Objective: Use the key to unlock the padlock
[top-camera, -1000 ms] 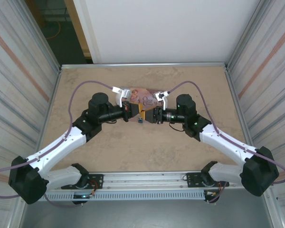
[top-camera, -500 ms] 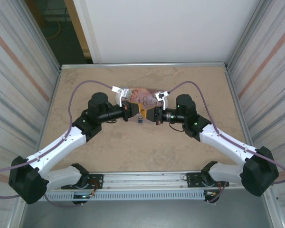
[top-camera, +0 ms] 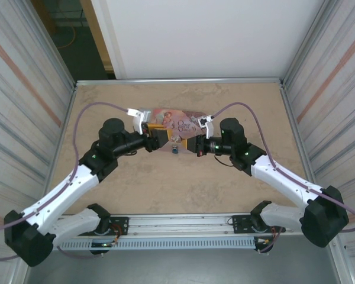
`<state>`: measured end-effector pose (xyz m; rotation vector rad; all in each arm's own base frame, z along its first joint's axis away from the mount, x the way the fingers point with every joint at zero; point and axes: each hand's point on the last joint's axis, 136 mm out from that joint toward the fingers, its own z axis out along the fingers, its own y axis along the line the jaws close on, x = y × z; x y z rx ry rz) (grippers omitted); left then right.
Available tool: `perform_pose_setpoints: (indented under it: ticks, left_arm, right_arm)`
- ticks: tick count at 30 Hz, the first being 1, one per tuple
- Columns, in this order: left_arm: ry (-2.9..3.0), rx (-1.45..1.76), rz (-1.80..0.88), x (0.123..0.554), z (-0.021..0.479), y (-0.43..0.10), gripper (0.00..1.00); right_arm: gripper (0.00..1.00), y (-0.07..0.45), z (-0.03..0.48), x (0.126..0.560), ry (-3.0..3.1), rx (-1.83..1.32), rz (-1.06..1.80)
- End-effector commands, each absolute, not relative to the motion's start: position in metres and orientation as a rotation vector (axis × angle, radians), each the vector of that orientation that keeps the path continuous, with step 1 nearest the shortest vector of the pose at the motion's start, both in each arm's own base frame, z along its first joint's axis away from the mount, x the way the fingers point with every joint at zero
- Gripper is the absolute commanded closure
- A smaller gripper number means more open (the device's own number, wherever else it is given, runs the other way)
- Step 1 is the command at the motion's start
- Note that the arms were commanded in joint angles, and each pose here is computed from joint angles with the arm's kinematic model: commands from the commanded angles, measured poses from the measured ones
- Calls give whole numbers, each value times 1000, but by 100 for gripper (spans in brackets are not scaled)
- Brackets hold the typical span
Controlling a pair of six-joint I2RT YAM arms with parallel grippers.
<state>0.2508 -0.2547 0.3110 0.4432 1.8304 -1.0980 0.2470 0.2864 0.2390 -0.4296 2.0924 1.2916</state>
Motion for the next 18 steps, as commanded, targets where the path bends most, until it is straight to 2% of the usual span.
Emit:
perform_pose_setpoints:
  ticks: [1, 6, 18]
  left_arm:
    - [1913, 394, -932, 253, 279, -230, 35]
    - [2014, 345, -851, 247, 230, -213, 27]
    - [2129, 336, -867, 252, 150, -221, 20]
  right_arm:
    - [100, 272, 230, 263, 2145, -364, 1200]
    - [100, 260, 205, 280, 2221, -249, 1196]
    - [100, 237, 152, 325, 2350, -9, 1189]
